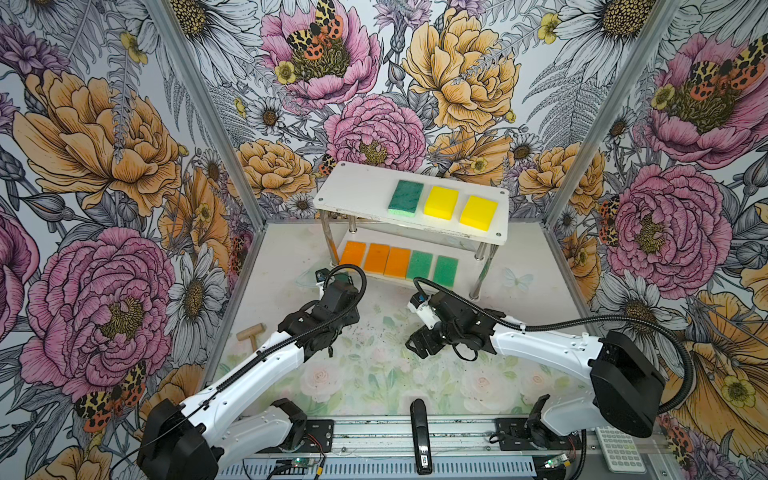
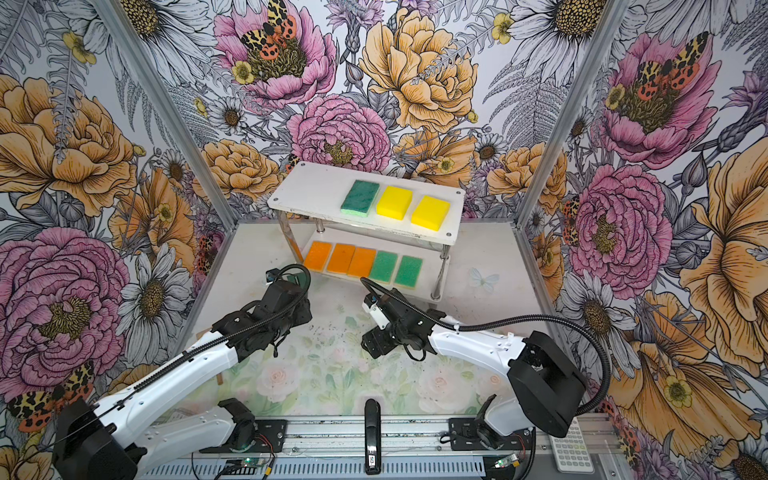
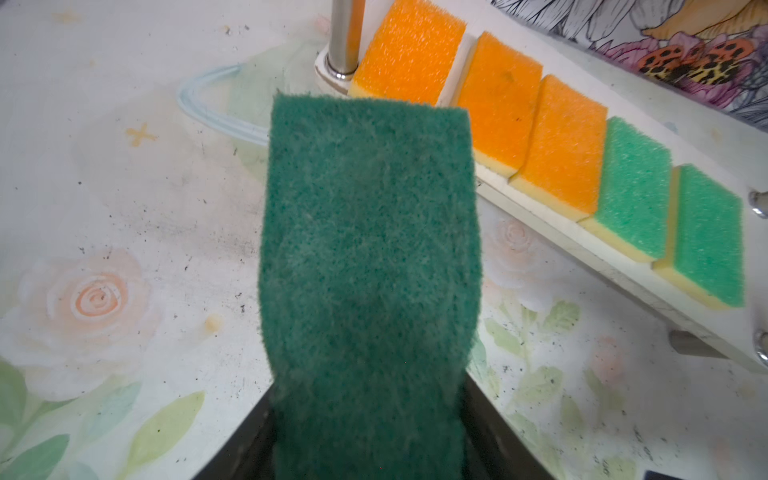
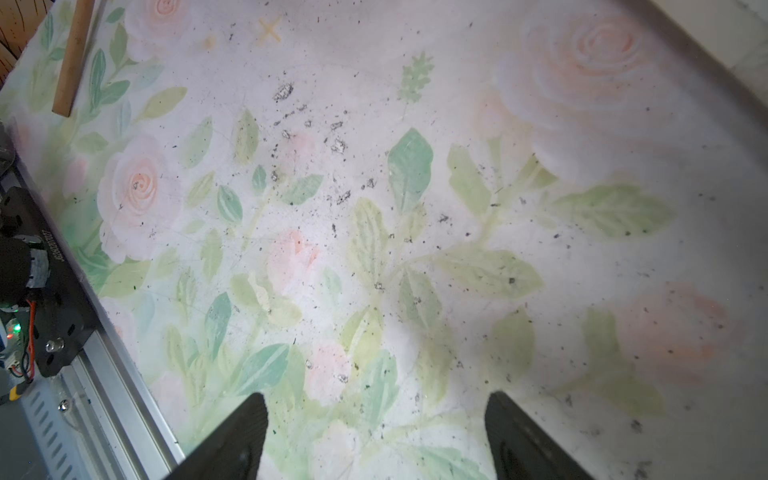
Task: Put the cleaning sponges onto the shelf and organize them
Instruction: 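Carry the second green sponge with the left gripper above the shelf top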
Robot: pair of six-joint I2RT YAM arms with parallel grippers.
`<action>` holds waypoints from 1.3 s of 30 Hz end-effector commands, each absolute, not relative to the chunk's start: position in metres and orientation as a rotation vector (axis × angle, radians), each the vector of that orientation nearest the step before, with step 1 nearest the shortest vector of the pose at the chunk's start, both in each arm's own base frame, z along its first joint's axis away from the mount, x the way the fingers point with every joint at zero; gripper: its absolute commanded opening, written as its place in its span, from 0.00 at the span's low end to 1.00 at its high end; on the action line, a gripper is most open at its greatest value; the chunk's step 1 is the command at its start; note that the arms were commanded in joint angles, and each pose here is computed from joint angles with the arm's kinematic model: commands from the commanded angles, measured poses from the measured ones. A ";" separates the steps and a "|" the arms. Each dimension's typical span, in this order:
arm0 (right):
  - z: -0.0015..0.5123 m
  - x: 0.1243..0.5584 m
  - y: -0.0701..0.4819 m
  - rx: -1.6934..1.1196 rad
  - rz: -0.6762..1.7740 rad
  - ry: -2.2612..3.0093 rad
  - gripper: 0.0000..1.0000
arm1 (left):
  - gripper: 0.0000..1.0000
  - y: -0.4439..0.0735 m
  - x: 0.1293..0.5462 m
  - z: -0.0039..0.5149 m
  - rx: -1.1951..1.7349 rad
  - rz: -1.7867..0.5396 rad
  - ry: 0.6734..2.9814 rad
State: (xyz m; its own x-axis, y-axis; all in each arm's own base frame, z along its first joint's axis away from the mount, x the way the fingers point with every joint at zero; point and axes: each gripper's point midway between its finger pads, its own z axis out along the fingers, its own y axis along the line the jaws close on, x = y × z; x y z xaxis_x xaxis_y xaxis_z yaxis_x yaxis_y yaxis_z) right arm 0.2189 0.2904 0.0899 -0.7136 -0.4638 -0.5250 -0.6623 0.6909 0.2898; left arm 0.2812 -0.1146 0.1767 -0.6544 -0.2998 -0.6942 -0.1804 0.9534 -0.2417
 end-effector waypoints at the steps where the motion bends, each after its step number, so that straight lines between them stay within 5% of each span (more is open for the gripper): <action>1: 0.098 0.222 0.302 -0.886 0.689 2.458 0.84 | 0.58 -0.113 0.276 0.203 -0.255 -0.184 2.290; 23: 0.098 0.220 0.312 -0.915 0.707 2.453 0.84 | 0.59 -0.126 0.306 0.404 -0.016 -0.235 1.978; 39: 0.098 0.216 0.309 -0.908 0.699 2.455 0.84 | 0.60 -0.156 0.379 0.451 0.095 -0.364 1.950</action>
State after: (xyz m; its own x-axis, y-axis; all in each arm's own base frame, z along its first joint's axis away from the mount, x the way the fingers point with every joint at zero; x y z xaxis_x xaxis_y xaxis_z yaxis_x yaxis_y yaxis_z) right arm 0.2141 0.3028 0.0872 -0.7078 -0.4859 -0.5128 -0.6797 0.6661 0.3070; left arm 0.3779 -0.1450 0.4429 -0.3931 -0.1043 -0.9136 0.1480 0.9734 -0.1748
